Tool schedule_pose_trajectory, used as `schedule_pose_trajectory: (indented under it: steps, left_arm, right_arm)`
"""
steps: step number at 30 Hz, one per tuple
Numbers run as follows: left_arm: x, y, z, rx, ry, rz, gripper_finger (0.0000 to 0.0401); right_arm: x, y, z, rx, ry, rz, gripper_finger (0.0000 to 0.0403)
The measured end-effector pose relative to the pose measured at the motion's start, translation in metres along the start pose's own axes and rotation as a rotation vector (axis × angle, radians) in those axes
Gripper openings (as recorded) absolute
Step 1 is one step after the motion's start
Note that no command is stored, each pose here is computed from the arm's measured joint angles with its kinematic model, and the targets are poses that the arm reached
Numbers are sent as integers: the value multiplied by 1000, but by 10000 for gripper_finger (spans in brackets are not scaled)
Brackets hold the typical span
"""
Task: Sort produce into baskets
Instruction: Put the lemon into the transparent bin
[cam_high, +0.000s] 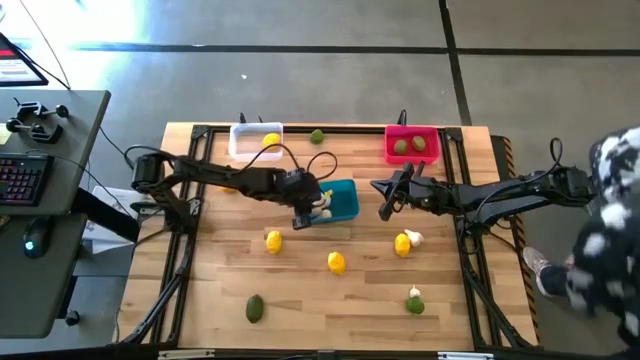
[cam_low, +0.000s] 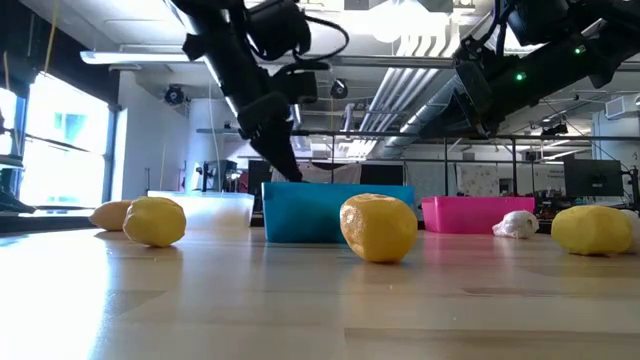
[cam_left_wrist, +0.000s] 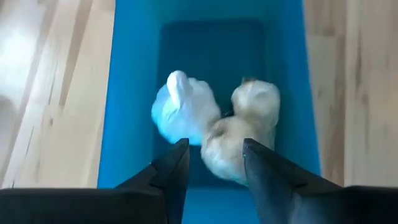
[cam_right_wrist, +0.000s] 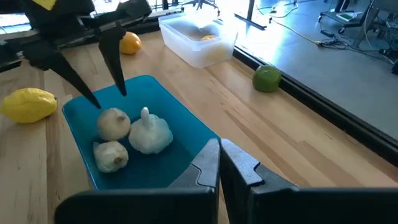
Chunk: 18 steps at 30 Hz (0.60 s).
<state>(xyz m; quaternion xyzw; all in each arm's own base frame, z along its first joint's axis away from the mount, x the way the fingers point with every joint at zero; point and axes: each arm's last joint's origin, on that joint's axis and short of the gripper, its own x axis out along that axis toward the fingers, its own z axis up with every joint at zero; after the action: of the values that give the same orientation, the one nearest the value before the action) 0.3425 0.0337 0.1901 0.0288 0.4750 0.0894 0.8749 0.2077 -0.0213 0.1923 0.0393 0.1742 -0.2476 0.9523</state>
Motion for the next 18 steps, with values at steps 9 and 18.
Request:
schedule_pose_trajectory:
  steps: [9, 18]
  left_arm:
    - [-27, -16, -15, -33, -360, -31, 147]
    - [-58, -25, -51, -39, -635, -76, 147]
  right_arm:
    - [0, 0, 0, -7, 7, -5, 0]
    - [-12, 27, 8, -7, 45, 63, 0]
